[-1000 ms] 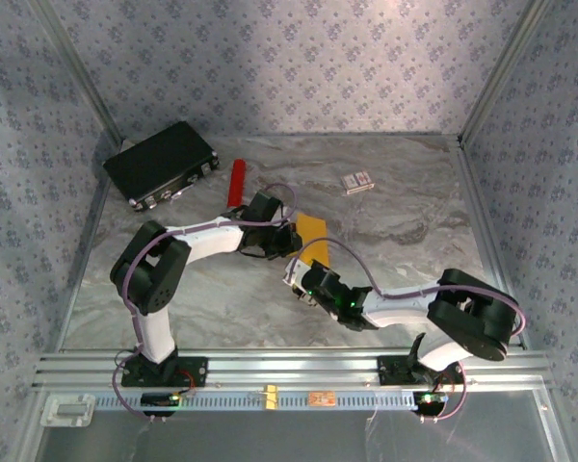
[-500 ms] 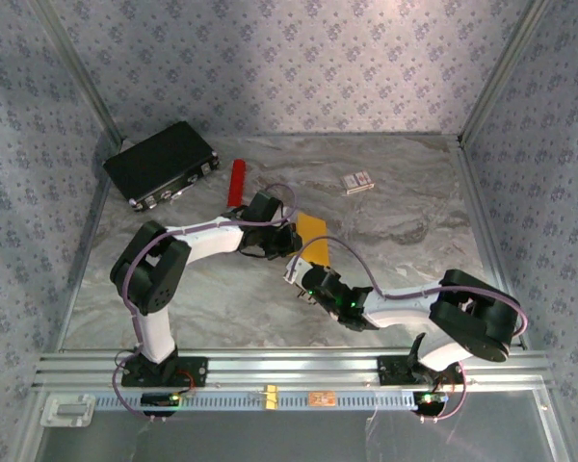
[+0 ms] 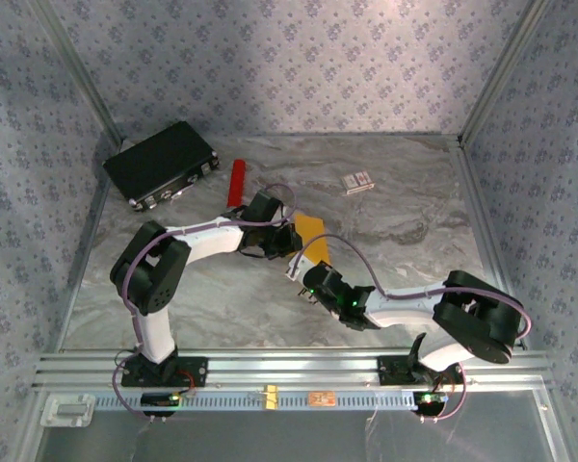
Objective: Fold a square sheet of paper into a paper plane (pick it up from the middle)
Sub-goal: Third fold the triangle at the center of the table.
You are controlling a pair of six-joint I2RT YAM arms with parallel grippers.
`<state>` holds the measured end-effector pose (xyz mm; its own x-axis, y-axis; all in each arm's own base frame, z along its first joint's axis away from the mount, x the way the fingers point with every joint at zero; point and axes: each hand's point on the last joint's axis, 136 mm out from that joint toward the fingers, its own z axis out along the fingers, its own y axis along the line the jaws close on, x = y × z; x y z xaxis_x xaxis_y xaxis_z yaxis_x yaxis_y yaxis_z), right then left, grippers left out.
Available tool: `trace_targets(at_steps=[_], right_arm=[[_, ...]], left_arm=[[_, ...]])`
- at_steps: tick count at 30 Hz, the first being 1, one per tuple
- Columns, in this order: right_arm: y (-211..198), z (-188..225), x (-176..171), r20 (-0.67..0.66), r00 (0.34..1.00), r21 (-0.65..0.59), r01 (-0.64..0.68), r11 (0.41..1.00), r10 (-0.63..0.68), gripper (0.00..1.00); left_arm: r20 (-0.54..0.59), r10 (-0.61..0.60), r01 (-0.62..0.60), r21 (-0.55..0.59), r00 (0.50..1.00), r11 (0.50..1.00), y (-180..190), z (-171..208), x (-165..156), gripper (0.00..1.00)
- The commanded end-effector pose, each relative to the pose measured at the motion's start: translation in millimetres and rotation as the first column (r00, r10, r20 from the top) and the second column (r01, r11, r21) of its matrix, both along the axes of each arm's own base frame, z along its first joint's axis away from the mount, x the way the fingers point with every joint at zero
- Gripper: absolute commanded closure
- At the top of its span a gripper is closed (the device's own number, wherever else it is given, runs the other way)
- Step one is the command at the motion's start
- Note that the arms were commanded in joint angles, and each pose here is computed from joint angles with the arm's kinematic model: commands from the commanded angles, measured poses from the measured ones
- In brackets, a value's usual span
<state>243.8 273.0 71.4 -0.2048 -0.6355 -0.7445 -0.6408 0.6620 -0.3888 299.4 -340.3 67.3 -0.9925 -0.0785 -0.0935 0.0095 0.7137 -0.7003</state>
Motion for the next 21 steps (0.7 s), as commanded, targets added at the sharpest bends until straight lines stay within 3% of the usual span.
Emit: trace_targets(at_steps=[1,7,9,13,21], right_arm=[[-6.6,-0.8,-1.7,-0.035,0.999,0.031,0.024,0.999,-0.023,0.98],[-7.6,-4.2,-3.5,-0.168,0.986,0.124,0.019,0.992,0.002,0.98],[-5.0,-4.2,-7.2,-0.217,0.975,0.163,-0.011,0.987,0.046,0.98],[-5.2,-6.7,-10.8,-0.326,0.941,0.244,-0.007,0.970,0.089,0.99],[-4.6,-0.1,-8.4,-0.425,0.896,0.364,0.040,0.930,0.128,0.99]], left_arm=[[0.029,0.002,-0.003,0.018,1.000,1.000,5.3,12.3,-4.3,0.86],[0.067,0.017,-0.022,0.073,0.998,0.997,15.9,19.6,-1.1,0.70],[0.088,0.029,-0.037,0.086,0.996,0.996,20.3,23.6,0.1,0.59],[0.119,0.037,-0.051,0.111,0.992,0.993,26.6,31.8,2.6,0.57],[0.126,0.036,-0.050,0.108,0.991,0.993,26.3,36.2,2.8,0.50]])
